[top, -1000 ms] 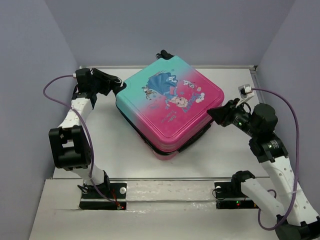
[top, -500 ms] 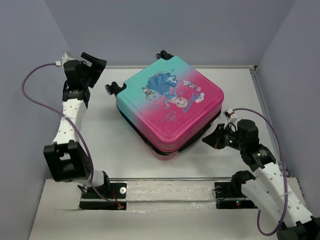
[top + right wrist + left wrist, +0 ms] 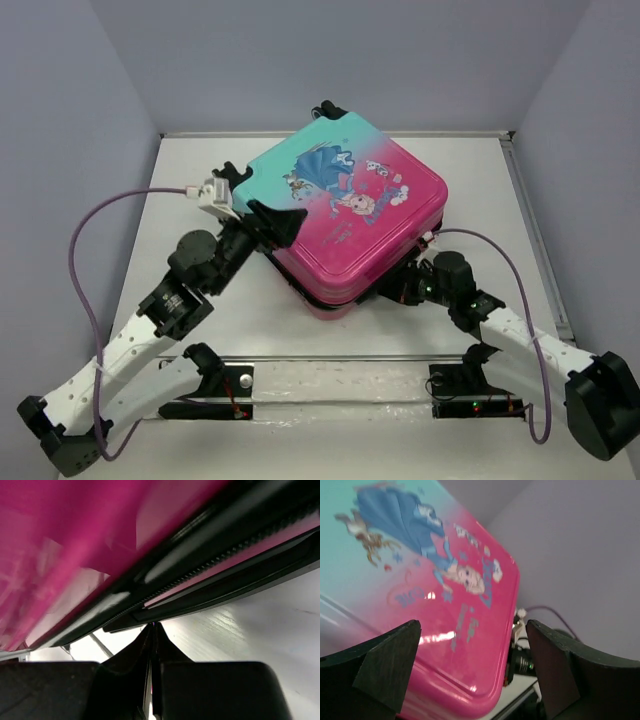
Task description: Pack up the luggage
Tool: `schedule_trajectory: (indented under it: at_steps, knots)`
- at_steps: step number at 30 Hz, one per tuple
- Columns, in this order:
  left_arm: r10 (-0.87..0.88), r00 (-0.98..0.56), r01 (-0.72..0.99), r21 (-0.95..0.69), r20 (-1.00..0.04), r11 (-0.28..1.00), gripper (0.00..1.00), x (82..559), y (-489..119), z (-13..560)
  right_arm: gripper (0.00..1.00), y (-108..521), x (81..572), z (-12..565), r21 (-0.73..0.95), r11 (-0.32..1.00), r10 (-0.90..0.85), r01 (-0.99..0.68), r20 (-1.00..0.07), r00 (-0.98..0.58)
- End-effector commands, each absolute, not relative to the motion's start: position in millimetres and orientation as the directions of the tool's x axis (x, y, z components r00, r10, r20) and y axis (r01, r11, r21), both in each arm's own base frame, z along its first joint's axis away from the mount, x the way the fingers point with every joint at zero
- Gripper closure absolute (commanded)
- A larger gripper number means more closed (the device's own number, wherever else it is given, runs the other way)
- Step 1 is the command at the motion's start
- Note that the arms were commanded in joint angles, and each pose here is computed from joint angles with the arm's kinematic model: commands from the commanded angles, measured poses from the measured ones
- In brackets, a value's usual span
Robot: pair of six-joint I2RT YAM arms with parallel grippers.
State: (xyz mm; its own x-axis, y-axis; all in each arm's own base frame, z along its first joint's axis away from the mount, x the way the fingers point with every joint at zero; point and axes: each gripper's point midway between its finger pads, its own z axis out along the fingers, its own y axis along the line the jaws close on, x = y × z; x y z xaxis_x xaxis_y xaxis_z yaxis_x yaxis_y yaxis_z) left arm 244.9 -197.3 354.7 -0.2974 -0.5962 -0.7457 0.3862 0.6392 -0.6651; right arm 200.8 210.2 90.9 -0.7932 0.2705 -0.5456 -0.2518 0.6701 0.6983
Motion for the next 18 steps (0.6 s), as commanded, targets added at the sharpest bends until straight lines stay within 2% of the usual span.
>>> schedule_trajectory:
  at_steps: [1,3,6,9,13,16,18]
  knots:
    - [-0.574,-0.302,0.341,-0.648,-0.761,0.681,0.03,218.8,-210.6,319.8,0.93,234.7,235.7,141.4,0.770,0.548,0.465,-0.327,-0.605,-0.646]
    - [-0.529,-0.361,0.402,-0.639,-0.768,0.656,0.05,189.1,-237.7,316.4,0.93,245.2,243.2,139.8,0.769,0.545,0.468,-0.335,-0.610,-0.640]
    - [-0.472,-0.340,0.392,-0.579,-0.813,0.715,0.06,164.5,-255.6,314.3,0.93,260.8,259.4,147.5,0.767,0.539,0.480,-0.348,-0.620,-0.621]
    - [-0.377,-0.319,0.386,-0.483,-0.869,0.786,0.06,148.6,-271.1,299.9,0.93,267.4,273.2,160.6,0.759,0.533,0.497,-0.374,-0.639,-0.588]
    - [-0.318,-0.341,0.358,-0.436,-0.884,0.826,0.05,140.9,-284.8,272.9,0.93,271.8,278.0,170.2,0.722,0.552,0.461,-0.418,-0.682,-0.568]
    - [-0.322,-0.360,0.331,-0.442,-0.876,0.834,0.05,141.1,-285.4,250.9,0.86,266.4,269.0,160.8,0.696,0.588,0.408,-0.411,-0.695,-0.592]
    - [-0.335,-0.383,0.321,-0.464,-0.861,0.825,0.05,141.3,-284.7,241.4,0.78,246.1,255.3,142.0,0.653,0.653,0.369,-0.383,-0.716,-0.592]
